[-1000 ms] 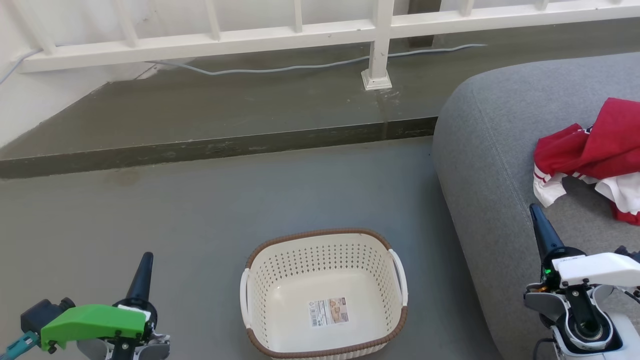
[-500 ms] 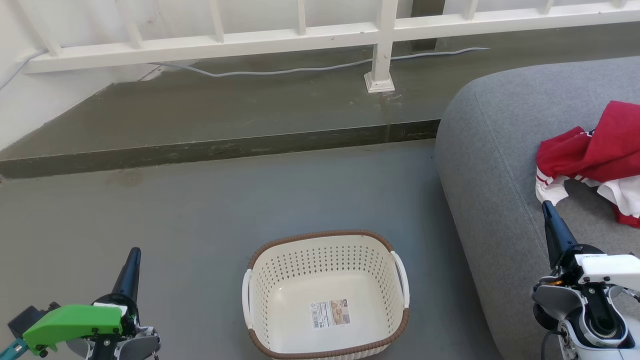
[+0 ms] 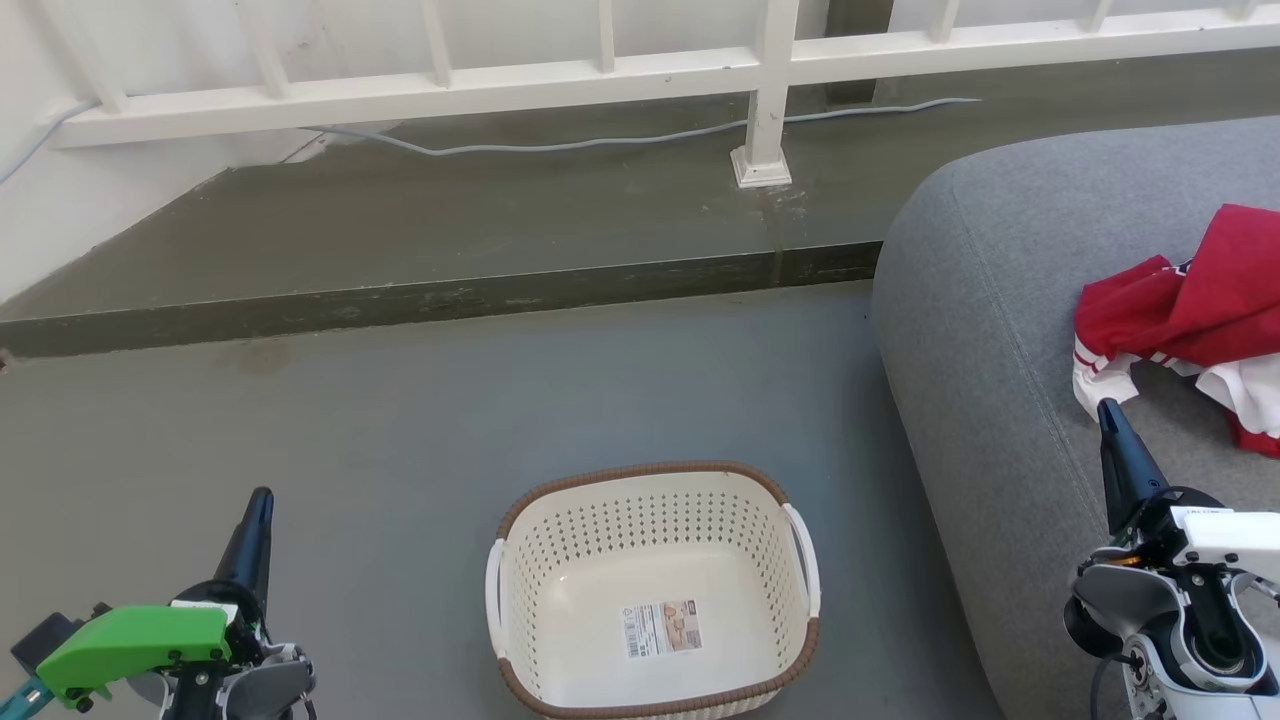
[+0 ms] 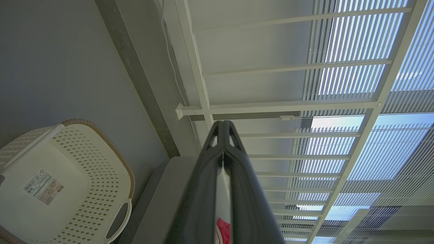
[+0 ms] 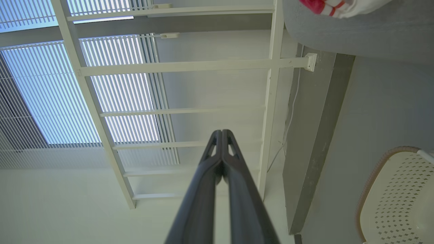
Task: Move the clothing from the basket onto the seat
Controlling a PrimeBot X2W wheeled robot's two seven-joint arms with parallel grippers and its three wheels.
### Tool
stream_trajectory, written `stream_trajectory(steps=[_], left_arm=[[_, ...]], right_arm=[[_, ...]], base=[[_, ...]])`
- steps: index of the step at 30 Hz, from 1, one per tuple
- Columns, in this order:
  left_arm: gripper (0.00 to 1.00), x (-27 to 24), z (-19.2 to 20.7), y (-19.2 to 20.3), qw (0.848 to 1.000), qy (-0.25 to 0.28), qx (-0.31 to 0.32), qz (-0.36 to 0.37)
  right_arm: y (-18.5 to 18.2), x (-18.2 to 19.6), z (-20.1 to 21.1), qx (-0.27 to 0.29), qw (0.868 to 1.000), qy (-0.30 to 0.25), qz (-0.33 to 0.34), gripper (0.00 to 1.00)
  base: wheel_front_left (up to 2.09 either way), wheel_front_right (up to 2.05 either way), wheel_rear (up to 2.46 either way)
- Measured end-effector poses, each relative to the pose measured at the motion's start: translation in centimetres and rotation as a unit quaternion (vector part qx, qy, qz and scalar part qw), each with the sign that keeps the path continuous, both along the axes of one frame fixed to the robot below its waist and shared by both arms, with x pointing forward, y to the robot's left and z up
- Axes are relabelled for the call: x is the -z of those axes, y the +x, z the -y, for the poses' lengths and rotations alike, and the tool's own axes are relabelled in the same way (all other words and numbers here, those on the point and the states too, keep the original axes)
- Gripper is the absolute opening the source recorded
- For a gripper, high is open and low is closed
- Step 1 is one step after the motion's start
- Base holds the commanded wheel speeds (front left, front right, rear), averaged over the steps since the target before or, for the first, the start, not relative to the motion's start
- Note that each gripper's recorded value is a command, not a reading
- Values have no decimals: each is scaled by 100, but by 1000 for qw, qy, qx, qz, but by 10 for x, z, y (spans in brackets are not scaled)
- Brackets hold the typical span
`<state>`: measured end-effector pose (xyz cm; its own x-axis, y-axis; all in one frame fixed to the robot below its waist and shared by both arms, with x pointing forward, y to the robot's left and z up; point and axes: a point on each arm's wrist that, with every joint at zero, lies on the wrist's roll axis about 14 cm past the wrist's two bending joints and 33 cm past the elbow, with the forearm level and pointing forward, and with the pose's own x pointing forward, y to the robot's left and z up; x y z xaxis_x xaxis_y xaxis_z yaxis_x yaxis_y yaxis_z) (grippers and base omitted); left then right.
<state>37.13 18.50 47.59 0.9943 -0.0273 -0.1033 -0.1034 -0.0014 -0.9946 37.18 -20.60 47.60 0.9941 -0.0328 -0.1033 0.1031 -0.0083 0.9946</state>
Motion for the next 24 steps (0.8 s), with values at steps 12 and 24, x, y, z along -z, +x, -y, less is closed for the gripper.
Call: stream_trajectory(steps=[12, 24], left_arm=[[0, 0, 0, 1, 1000, 0, 1, 0], [0, 2, -1, 0, 1000, -1, 1, -3]], right_arm=[[2, -2, -1, -2, 1000, 0, 3, 0], [2, -1, 0, -2, 1000, 1, 2, 0]], base=[[0, 0, 0], [0, 0, 0]])
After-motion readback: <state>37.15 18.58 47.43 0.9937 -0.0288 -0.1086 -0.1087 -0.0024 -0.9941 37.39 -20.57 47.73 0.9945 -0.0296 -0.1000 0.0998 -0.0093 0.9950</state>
